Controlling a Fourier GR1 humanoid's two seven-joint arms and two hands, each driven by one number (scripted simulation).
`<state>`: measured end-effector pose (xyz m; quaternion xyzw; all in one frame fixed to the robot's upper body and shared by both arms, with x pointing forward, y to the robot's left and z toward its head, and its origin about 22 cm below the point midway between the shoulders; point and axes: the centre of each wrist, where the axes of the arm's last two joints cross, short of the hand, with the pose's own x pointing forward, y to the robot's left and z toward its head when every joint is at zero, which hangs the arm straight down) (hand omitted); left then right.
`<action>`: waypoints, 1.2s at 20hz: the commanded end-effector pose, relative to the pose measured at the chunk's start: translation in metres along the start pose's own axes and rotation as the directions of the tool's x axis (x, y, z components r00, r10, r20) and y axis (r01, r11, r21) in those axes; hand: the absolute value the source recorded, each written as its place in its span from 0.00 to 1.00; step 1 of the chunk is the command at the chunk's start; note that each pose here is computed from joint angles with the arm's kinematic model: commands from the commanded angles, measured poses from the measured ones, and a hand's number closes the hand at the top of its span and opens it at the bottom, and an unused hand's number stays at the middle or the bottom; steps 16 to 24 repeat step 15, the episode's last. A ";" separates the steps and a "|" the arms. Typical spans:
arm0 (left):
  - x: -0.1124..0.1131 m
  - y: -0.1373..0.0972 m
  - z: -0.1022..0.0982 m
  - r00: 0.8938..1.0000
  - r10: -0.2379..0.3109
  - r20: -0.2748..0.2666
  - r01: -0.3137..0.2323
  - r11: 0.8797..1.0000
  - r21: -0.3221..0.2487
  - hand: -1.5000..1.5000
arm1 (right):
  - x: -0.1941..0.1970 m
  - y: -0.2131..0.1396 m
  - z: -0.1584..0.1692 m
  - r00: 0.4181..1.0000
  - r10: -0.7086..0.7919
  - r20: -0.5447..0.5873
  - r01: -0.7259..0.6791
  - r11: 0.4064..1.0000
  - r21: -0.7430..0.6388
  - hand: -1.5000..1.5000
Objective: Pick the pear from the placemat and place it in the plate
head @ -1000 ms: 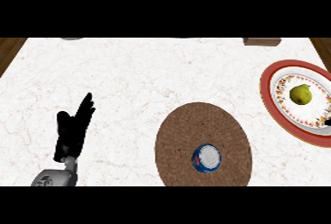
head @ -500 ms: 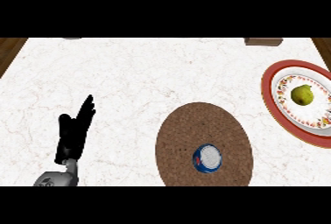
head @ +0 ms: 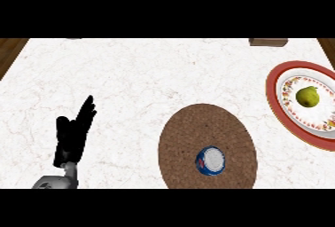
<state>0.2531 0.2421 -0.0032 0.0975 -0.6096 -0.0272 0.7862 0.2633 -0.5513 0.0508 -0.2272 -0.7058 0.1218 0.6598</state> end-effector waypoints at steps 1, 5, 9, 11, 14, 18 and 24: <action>0.002 0.005 0.006 1.000 0.004 -0.001 -0.004 1.000 -0.020 0.50 | -0.001 -0.018 0.013 0.999 -0.037 0.034 0.038 0.999 -0.023 0.00; 0.006 0.003 -0.004 1.000 0.001 -0.008 -0.001 1.000 0.006 0.50 | 0.000 -0.012 0.008 1.000 -0.014 0.005 0.015 0.996 -0.084 0.00; -0.009 -0.006 0.004 1.000 -0.007 -0.011 0.006 1.000 -0.010 0.50 | -0.009 -0.011 0.019 1.000 -0.005 0.007 0.006 0.995 -0.100 0.00; -0.005 -0.002 -0.001 1.000 -0.013 0.000 0.013 1.000 0.007 0.50 | -0.002 -0.026 0.020 1.000 0.009 -0.009 -0.010 0.995 -0.102 0.00; -0.001 -0.014 0.001 1.000 0.004 0.006 -0.004 1.000 -0.017 0.50 | -0.004 -0.025 0.023 0.999 0.034 -0.030 -0.037 0.994 -0.101 0.00; -0.006 -0.004 0.006 1.000 0.000 -0.001 0.000 1.000 -0.027 0.50 | 0.001 -0.026 0.016 0.999 0.026 -0.029 -0.030 0.992 -0.122 0.00; -0.006 -0.004 0.006 1.000 0.000 -0.001 0.000 1.000 -0.027 0.50 | 0.001 -0.026 0.016 0.999 0.026 -0.029 -0.030 0.992 -0.122 0.00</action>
